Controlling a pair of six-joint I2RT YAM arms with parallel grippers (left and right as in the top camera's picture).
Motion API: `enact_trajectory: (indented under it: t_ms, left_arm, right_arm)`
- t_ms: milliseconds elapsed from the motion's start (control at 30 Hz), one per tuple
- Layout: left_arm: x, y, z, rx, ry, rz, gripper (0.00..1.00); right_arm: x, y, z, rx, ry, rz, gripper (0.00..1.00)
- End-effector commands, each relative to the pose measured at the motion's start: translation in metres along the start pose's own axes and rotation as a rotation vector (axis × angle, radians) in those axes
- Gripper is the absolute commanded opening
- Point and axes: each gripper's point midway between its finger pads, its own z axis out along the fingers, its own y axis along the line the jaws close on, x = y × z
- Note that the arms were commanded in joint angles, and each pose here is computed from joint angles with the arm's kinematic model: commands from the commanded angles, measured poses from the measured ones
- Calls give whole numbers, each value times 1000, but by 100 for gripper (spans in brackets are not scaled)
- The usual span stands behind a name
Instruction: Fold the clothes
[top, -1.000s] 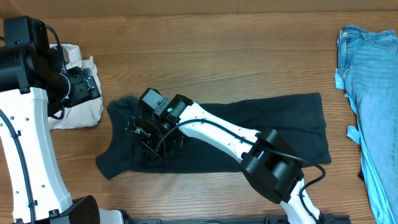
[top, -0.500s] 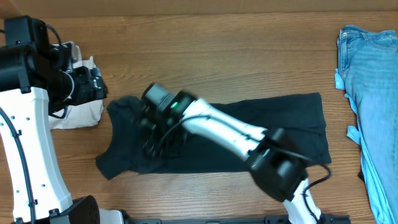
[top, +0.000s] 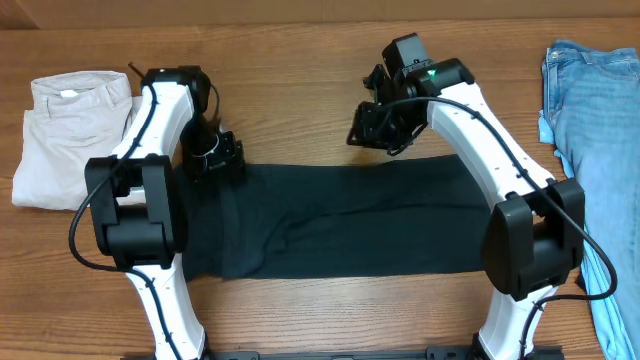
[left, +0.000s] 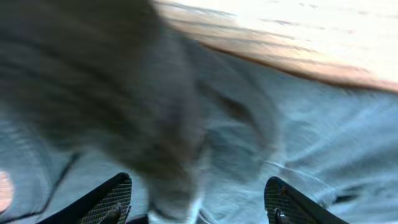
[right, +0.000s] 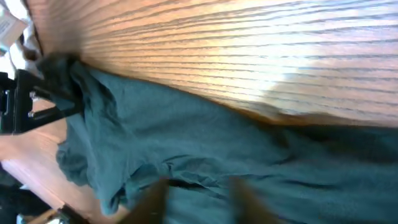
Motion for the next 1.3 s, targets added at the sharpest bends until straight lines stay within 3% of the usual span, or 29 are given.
enact_trajectory:
  t_ms: [0, 133, 267, 400, 500, 600, 633, 733, 800, 833, 933, 1000, 1100, 1133, 1200, 1267]
  left_arm:
    - [-5, 16, -2, -57, -22, -85, 72]
    - [-3, 25, -3, -89, -14, -95, 72]
    - [-3, 29, -3, -106, -14, -98, 73]
    - [0, 31, -3, -120, -3, -100, 74]
    - [1, 31, -3, -120, -1, -100, 74]
    - [1, 32, -4, -126, -1, -100, 72]
    - [2, 36, -4, -147, 0, -102, 69]
    - [8, 52, -7, -214, 20, -117, 24]
    - [14, 68, -11, -246, 46, -146, 5]
    - [17, 76, -13, -260, 62, -161, 4]
    - [29, 110, -22, -304, 114, -227, 4]
    - [33, 127, -26, -296, 133, -268, 21]
    - [38, 147, -30, -295, 153, -313, 33]
    - [39, 152, -30, -289, 157, -328, 33]
    - [36, 146, -28, -222, 159, -281, 32]
    - [28, 126, -24, -134, 140, -189, 39]
  right_arm:
    - [23, 45, 31, -227, 76, -100, 4]
    - [55, 92, 99, -355, 129, -212, 4]
    - [83, 131, 131, -405, 113, -343, 4]
    - [91, 106, 176, -221, 94, -283, 4]
    - [102, 69, 212, -116, 155, -108, 4]
    - [115, 39, 217, -16, 228, 113, 4]
    - [116, 34, 217, 12, 225, 127, 4]
    - [116, 34, 217, 14, 228, 128, 4]
    - [117, 34, 217, 14, 228, 128, 4]
    - [117, 34, 217, 15, 228, 128, 4]
    - [116, 32, 217, 21, 224, 128, 4]
    - [116, 32, 217, 21, 224, 128, 4]
    - [117, 32, 217, 22, 226, 129, 4]
    - [117, 32, 217, 23, 227, 129, 4]
    - [117, 32, 217, 23, 227, 129, 4]
    - [117, 32, 217, 22, 226, 129, 4]
